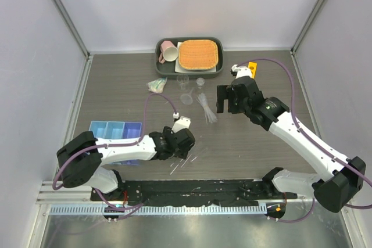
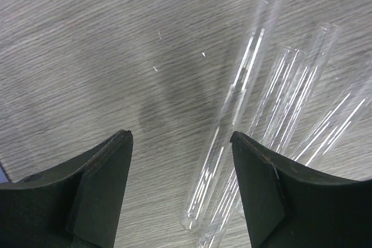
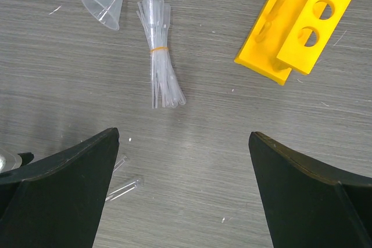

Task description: Organize the chemistry lab equipment

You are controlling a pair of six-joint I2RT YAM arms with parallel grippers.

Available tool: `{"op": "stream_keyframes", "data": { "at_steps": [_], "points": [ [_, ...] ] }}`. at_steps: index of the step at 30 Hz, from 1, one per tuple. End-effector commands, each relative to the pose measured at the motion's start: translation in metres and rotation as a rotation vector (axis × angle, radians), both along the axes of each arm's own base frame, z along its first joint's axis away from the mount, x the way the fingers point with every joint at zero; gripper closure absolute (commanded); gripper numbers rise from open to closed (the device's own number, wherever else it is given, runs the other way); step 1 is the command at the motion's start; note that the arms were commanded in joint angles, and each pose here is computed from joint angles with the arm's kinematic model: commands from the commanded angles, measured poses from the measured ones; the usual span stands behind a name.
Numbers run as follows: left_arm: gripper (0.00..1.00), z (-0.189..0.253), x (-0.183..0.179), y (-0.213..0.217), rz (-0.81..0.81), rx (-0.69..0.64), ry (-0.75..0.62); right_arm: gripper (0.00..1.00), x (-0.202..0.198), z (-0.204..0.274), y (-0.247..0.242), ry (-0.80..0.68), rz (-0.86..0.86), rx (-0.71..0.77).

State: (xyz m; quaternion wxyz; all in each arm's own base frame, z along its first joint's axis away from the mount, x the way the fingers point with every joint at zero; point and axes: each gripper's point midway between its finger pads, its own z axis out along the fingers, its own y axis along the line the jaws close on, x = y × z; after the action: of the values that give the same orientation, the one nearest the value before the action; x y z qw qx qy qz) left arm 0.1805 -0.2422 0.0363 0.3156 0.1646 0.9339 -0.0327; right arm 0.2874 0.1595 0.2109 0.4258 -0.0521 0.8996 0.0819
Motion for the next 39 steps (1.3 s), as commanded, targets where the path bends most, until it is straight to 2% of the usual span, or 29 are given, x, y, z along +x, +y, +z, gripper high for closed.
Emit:
{"op": "stream_keyframes", "data": {
  "at_steps": [1, 10, 13, 16, 22, 26, 29, 32, 34, 39],
  "points": [
    [0.27, 0.001, -0.002, -0.003, 0.003, -0.052, -0.001, 0.00, 0.003, 0.004, 0.005, -0.023, 0.013, 0.000],
    [0.29, -0.003, -0.004, 0.002, -0.001, -0.044, 0.002, 0.00, 0.000, -0.001, 0.009, -0.015, 0.021, -0.008],
    [0.32, -0.006, -0.005, 0.003, -0.003, -0.035, 0.007, 0.00, -0.001, -0.002, 0.010, -0.012, 0.024, -0.008],
    [0.42, -0.009, -0.005, 0.003, -0.007, -0.028, 0.013, 0.00, -0.002, -0.003, 0.011, -0.011, 0.028, -0.008],
    [0.53, -0.018, -0.008, 0.001, -0.021, -0.021, 0.033, 0.00, -0.004, -0.002, 0.011, -0.013, 0.029, -0.007],
    [0.79, -0.024, -0.010, 0.000, -0.032, -0.005, 0.052, 0.01, -0.005, -0.001, 0.011, -0.012, 0.031, -0.009],
    [0.87, -0.029, -0.011, 0.002, -0.031, 0.010, 0.060, 0.00, -0.006, -0.002, 0.011, -0.012, 0.034, -0.012],
    [0.92, -0.032, -0.011, 0.003, -0.030, 0.017, 0.064, 0.00, -0.007, -0.003, 0.011, -0.011, 0.032, -0.014],
    [1.00, -0.033, -0.011, 0.004, -0.029, 0.027, 0.064, 0.00, -0.007, -0.006, 0.011, -0.005, 0.032, -0.021],
    [1.00, -0.031, -0.007, 0.008, -0.019, 0.056, 0.044, 0.00, -0.007, -0.011, 0.012, 0.002, 0.034, -0.019]
  ]
}}
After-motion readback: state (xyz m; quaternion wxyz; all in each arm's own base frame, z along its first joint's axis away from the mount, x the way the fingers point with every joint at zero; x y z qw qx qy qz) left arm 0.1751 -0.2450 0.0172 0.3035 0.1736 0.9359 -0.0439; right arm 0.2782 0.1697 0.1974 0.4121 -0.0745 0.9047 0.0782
